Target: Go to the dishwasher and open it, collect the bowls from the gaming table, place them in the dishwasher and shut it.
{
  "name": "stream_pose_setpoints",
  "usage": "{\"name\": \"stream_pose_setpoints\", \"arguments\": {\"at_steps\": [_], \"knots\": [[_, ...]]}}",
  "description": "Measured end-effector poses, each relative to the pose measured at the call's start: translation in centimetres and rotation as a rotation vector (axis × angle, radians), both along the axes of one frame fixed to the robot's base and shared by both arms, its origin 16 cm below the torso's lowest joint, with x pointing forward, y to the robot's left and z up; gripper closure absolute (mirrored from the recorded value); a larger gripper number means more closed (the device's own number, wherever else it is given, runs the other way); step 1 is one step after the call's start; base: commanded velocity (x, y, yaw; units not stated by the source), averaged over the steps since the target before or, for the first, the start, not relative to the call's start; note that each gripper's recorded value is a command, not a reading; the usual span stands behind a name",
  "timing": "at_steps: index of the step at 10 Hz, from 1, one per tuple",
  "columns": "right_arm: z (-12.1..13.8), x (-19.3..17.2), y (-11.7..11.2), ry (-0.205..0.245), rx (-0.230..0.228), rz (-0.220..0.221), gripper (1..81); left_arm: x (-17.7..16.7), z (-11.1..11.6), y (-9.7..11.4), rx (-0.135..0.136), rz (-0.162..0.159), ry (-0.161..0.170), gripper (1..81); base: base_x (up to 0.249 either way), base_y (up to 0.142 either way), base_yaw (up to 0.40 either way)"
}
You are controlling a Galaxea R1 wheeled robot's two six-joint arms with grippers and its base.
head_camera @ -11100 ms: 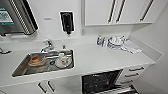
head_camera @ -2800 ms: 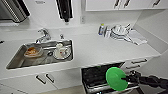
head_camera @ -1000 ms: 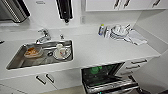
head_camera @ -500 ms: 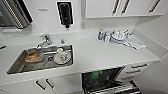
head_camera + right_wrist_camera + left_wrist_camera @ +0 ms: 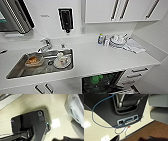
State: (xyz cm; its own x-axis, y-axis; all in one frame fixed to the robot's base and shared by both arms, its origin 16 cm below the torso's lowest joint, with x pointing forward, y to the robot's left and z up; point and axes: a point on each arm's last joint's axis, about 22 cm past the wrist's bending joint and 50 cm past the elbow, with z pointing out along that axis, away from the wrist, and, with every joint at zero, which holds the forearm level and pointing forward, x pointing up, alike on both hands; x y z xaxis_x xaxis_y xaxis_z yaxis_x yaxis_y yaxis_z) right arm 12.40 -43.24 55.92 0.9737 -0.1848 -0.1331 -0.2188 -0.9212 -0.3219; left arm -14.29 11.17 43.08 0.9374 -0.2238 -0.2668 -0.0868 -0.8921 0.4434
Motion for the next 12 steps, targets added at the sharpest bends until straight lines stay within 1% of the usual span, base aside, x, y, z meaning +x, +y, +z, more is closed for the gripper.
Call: {"name": "stream_pose_setpoints", "arguments": {"at_steps": [1, 2, 3, 4, 5, 6, 7, 8, 9, 10, 11, 12], "knots": [[-1.3, 0.0, 0.4, -0.016, -0.004, 0.001, 1.0, 1.0, -0.5, -0.2, -0.003, 0.000, -0.014, 1.0, 0.000, 0.000, 0.000], [-2.6, 0.0, 1.3, -0.031, 0.002, 0.006, 1.0, 1.9, -1.0, -0.1, -0.002, -0.002, -0.027, 1.0, 0.000, 0.000, 0.000], [-3.8, -0.3, 3.2, -0.038, 0.025, 0.012, 1.0, 2.6, -1.5, 0.4, 0.003, -0.006, -0.036, 1.0, 0.000, 0.000, 0.000], [-4.6, -0.5, 4.7, -0.041, 0.043, 0.019, 1.0, 3.2, -2.1, 1.8, 0.018, -0.009, -0.047, 1.0, 0.000, 0.000, 0.000], [-5.1, 0.2, 5.0, -0.056, 0.047, 0.021, 1.0, 3.3, -2.7, 3.6, 0.039, -0.010, -0.052, 1.0, 0.000, 0.000, 0.000], [-5.5, 1.5, 4.4, -0.079, 0.035, 0.019, 1.0, 3.3, -3.2, 5.7, 0.062, -0.009, -0.059, 1.0, 0.000, 0.000, 0.000], [-6.1, 2.6, 3.8, -0.095, 0.022, 0.019, 1.0, 3.7, -3.8, 7.5, 0.089, 0.018, -0.071, 1.0, 0.000, 0.000, 0.000], [-6.8, 3.2, 3.9, -0.101, 0.017, 0.018, 1.0, 4.7, -4.4, 9.0, 0.113, 0.067, -0.090, 1.0, 0.000, 0.000, 0.000], [-7.6, 3.4, 4.8, -0.094, 0.029, 0.019, 1.0, 5.2, -4.8, 9.6, 0.120, 0.102, -0.094, 1.0, 0.000, 0.000, 0.000], [-8.3, 3.2, 5.2, -0.076, 0.034, 0.019, 1.0, 4.9, -4.9, 9.6, 0.119, 0.119, -0.078, 1.0, 0.000, 0.000, 0.000], [-9.2, 3.4, 5.9, -0.061, 0.044, 0.019, 1.0, 4.3, -5.0, 9.3, 0.115, 0.124, -0.053, 1.0, 0.000, 0.000, 0.000], [-9.8, 3.5, 5.9, -0.048, 0.043, 0.019, 1.0, 4.1, -5.2, 8.9, 0.110, 0.126, -0.039, 1.0, 0.000, 0.000, 0.000]]}}
